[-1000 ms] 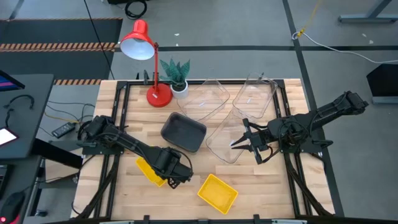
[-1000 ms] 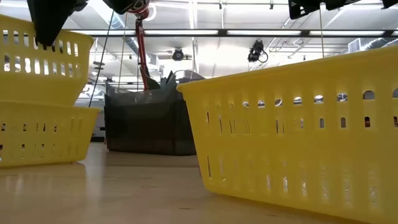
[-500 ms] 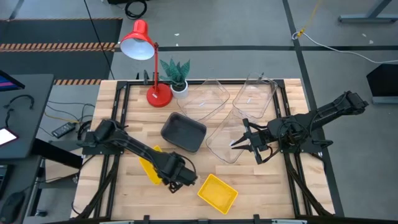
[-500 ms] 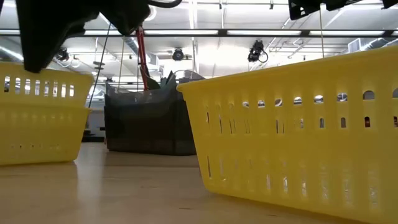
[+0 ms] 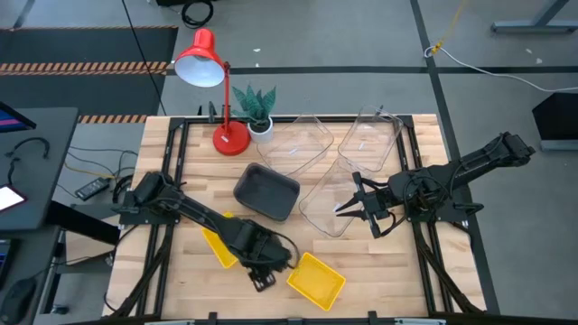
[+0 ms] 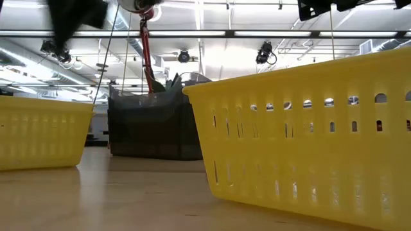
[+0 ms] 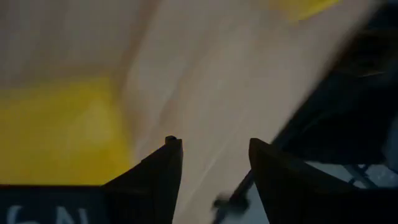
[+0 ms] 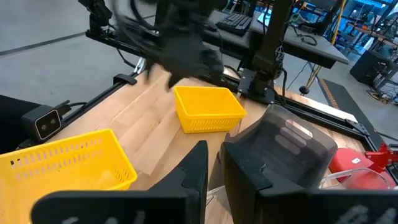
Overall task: Stack baskets by color
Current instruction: Stack the right yellow bin on the yellow bins
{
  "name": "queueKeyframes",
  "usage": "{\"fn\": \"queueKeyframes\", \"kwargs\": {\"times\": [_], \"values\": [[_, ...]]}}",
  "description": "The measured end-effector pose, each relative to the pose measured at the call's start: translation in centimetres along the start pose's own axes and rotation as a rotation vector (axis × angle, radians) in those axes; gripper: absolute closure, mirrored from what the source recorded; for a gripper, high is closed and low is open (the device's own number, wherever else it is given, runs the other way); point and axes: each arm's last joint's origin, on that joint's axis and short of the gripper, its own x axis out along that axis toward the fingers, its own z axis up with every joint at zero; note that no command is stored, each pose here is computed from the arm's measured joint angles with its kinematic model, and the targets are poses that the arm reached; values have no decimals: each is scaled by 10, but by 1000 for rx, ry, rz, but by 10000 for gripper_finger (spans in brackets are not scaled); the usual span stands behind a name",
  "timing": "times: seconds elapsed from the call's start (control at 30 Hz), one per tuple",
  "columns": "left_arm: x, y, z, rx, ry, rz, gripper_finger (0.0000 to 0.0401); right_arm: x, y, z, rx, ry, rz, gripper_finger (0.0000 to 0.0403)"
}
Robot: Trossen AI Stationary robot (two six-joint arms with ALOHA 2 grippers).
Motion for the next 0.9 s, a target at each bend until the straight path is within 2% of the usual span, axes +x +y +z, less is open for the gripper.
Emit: {"fn": "queueKeyframes", "kwargs": {"times": [0.1, 0.17, 0.33, 0.53, 0.67, 0.9], "values": [[0, -20, 5, 243, -179, -102, 222, 0, 0, -1, -1, 11, 2, 351], [0, -31, 6, 385, -297, -121, 229, 0, 0, -1, -1, 15, 4, 351], [4, -49, 7, 582, -528, -67, 244, 0, 0, -1, -1, 15, 3, 351], [35, -60, 17, 755, -579, -18, 259, 0, 0, -1, -1, 10, 2, 351], [61, -60, 21, 817, -515, 0, 259, 0, 0, -1, 1, 11, 2, 351], [69, -65, 19, 917, -539, 2, 244, 0, 0, -1, 3, 12, 3, 351]]}}
